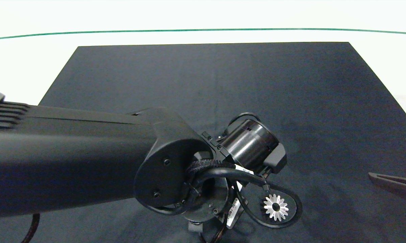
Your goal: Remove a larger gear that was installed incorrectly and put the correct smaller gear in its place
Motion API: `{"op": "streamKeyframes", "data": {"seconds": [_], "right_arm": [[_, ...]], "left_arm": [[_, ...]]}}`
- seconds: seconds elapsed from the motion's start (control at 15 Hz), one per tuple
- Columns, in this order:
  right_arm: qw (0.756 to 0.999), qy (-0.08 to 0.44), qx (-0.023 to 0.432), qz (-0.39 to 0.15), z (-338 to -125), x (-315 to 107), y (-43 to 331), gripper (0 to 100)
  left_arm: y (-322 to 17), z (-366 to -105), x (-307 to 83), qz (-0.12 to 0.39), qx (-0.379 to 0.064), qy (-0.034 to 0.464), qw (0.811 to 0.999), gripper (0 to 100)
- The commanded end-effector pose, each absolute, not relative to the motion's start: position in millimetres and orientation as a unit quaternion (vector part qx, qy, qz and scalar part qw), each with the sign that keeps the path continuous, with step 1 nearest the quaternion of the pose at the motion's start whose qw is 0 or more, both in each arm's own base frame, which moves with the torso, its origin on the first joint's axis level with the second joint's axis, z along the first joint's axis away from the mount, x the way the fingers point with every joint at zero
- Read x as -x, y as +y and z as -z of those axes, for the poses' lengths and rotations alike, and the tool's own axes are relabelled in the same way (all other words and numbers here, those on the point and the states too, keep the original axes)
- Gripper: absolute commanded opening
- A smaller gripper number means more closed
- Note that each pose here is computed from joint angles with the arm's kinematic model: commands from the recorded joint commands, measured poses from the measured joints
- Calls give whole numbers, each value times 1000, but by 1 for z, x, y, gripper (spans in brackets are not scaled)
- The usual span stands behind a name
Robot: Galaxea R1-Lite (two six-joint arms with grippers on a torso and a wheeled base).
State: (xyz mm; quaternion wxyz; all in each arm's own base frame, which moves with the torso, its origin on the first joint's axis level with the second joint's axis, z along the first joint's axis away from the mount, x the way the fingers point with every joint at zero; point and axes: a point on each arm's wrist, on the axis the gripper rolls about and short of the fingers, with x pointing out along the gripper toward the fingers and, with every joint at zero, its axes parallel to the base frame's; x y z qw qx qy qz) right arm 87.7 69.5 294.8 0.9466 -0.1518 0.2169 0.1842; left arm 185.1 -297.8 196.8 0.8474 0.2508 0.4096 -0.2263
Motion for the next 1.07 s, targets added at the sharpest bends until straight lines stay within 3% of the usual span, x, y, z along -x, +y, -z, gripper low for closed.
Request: {"op": "streamKeyframes", "data": {"seconds": [0.07,1.07], "right_arm": [[946,217,153,-183,-295,-87,69,100],[947,217,152,-183,-295,-87,69,100]], "left_arm": [[-296,-195,-184,223,-255,414,845,19],[-302,-193,-185,228,-260,413,843,19]]}}
